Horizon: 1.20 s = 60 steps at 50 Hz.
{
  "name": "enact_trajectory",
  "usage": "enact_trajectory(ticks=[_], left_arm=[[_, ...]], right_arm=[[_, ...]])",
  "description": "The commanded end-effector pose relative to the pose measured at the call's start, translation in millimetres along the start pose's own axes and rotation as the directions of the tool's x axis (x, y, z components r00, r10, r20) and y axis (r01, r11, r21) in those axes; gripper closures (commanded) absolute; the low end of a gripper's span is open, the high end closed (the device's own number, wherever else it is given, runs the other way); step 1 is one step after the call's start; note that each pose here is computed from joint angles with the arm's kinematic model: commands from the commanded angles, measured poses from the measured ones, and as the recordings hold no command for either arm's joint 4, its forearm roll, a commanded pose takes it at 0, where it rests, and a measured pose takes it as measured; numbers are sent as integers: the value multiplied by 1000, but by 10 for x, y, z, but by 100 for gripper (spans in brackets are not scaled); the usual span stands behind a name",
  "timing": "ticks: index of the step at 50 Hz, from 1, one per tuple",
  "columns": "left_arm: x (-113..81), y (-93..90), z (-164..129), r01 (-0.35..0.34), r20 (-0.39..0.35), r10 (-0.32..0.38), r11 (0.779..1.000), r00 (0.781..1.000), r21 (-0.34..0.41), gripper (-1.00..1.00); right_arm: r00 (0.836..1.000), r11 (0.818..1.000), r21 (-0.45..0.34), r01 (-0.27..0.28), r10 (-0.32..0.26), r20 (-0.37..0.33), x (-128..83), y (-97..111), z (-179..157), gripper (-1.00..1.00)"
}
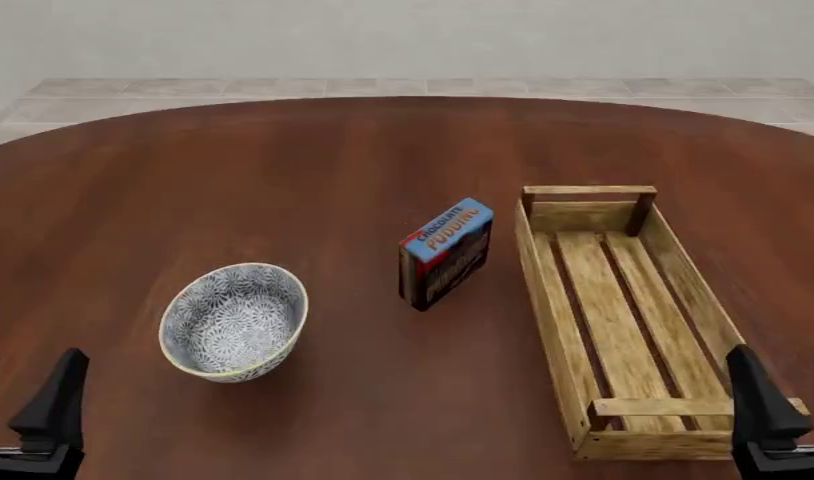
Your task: Pick up the bowl on the left and put it in the tray.
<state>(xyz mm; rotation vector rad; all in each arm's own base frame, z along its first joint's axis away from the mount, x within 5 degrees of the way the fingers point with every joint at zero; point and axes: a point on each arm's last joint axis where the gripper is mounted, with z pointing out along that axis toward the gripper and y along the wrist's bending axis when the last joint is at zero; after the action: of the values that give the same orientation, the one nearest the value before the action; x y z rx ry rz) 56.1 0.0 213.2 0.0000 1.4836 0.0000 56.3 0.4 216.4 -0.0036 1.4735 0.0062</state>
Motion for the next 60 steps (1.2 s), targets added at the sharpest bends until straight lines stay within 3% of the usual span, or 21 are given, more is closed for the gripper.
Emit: enact_trajectory(ticks=[1,12,20,27,33,42,50,60], left_arm=[[0,0,0,0,0,0,1000,1000,0,-100],[0,0,0,0,0,0,1000,1000,0,-100],[0,0,0,0,0,0,1000,1000,0,-100],[0,0,0,0,0,0,1000,1000,0,-100],[0,0,0,0,0,0,1000,1000,0,-100],[0,0,0,0,0,0,1000,1000,0,-100],[0,0,0,0,0,0,1000,1000,0,-100],[0,0,0,0,0,0,1000,1000,0,-100]], right_arm=[[1000,1000,6,6,-6,-20,26,-3,24,-100],[999,1000,20,23,-23,-36,30,-13,56,-100],[994,999,-40,-14,9,-110,-62,37,329,-100],[985,993,-115,-15,-5,-171,-168,129,556,-100],[979,989,-146,13,-42,-198,-238,175,690,-100],[971,983,-186,7,-51,-235,-417,257,875,-100],[955,965,-263,-22,-58,-292,-482,433,1072,-100],[920,943,-331,-48,-87,-383,-318,687,1380,-100]])
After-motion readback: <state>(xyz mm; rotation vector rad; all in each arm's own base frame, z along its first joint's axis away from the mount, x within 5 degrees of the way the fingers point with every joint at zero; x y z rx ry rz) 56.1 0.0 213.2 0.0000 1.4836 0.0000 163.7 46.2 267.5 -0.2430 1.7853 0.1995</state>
